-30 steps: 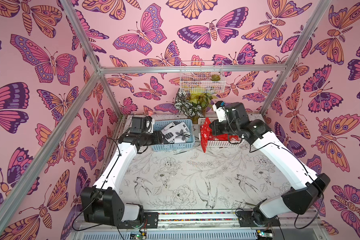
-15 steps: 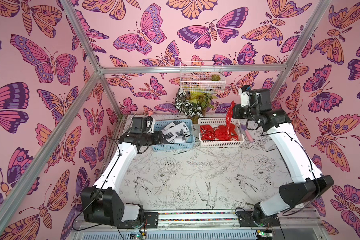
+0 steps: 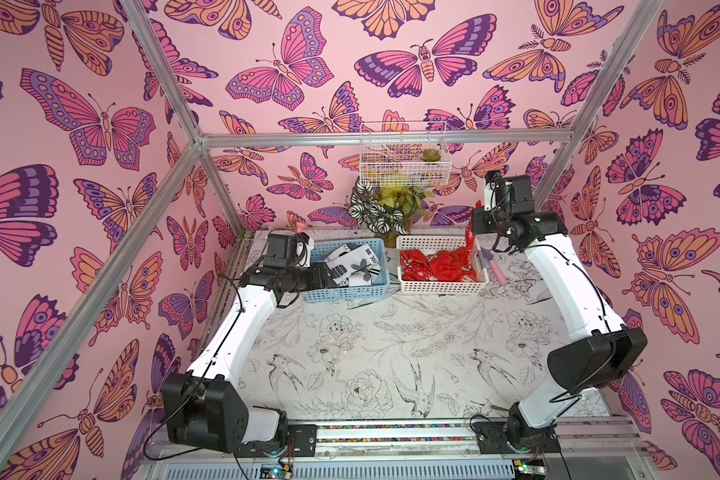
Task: Sort the socks into the basket by color
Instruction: Place the sock in the bin.
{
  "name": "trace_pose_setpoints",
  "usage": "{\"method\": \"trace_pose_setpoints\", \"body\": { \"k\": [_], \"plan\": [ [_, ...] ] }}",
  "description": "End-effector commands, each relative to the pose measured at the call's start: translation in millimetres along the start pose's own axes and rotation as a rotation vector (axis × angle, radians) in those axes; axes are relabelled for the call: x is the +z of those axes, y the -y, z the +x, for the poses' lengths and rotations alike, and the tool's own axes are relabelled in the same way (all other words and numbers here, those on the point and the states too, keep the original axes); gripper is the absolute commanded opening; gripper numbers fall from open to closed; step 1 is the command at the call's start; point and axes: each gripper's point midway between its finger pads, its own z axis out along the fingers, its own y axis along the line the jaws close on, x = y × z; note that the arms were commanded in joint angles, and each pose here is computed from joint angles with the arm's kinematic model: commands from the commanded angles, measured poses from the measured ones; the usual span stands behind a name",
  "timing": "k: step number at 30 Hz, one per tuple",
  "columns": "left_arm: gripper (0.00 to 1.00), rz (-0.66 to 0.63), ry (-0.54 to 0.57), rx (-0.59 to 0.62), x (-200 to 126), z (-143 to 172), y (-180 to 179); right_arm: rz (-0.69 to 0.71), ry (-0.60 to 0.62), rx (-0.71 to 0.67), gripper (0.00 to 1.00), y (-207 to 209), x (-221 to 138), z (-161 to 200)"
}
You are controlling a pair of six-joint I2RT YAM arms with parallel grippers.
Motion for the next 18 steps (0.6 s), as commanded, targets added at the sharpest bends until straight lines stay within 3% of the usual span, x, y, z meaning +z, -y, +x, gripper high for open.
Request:
{"method": "trace_pose_setpoints", "body": {
  "k": [1, 18],
  "plan": [
    [0.61, -0.002, -0.017, 0.003, 6.5, 5.7, -1.3, 0.035, 0.003, -0.014, 0.0, 7.3, 12.4, 1.8],
    [0.61, 0.009, -0.007, 0.02, 2.5, 5.1, 5.4, -0.185, -0.097, 0.127, 0.0, -39.5, 66.6, 51.9]
  ]
}}
